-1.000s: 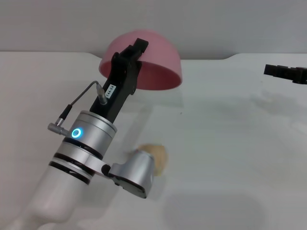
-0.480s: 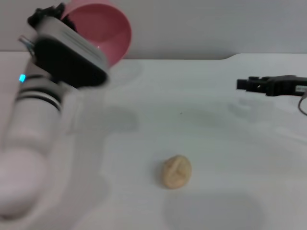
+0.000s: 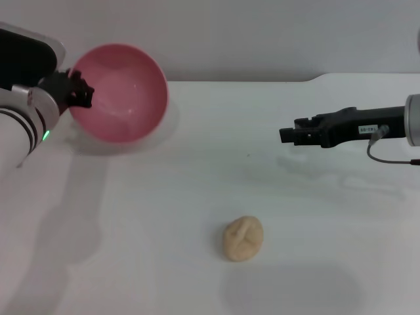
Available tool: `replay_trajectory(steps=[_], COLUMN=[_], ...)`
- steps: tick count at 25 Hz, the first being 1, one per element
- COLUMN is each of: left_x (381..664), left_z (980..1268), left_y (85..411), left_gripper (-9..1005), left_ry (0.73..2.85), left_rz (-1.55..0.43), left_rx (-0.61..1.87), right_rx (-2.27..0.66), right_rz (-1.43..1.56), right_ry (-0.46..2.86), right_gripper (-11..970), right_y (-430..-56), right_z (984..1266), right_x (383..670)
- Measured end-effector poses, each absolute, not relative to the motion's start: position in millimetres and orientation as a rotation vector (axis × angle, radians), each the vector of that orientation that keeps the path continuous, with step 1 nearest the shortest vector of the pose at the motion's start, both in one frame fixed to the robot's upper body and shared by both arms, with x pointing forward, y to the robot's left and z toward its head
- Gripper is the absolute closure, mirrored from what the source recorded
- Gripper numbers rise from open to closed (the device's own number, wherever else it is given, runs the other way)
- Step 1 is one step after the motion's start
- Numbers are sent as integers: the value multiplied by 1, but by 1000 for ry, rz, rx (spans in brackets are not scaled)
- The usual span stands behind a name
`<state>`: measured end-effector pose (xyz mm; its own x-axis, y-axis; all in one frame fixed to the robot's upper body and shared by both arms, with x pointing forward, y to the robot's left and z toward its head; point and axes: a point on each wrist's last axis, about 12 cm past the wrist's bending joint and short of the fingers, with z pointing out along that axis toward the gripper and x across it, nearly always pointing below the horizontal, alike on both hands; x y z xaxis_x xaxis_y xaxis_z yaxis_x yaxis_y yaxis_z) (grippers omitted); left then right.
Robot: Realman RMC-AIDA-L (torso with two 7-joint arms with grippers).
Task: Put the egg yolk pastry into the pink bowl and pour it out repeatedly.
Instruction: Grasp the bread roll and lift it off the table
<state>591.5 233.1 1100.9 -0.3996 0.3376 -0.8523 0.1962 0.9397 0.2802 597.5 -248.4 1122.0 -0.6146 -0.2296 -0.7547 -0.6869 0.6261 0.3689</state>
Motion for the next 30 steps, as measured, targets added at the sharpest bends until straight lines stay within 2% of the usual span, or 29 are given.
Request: replay_trajectory(steps=[8, 16, 23, 30], left_x=[595, 604, 610, 609], left_z=[1103, 1125, 1144, 1176], left_y=[215, 199, 216, 249], left_gripper=[997, 996, 996, 996], left_ry=[2230, 2403, 2409, 2476], left_rz=[104, -53, -126, -284], left_rx=[438, 522, 443, 442], right_rx=[-779, -905, -998, -1128], right_rz=[851, 827, 803, 794], right_ry=[2149, 2183, 2204, 2186], right_gripper=[442, 438, 435, 431], right_y=[-241, -229, -222, -212], right_z=[1125, 1117, 1110, 1105], right_x=[601, 596, 591, 586])
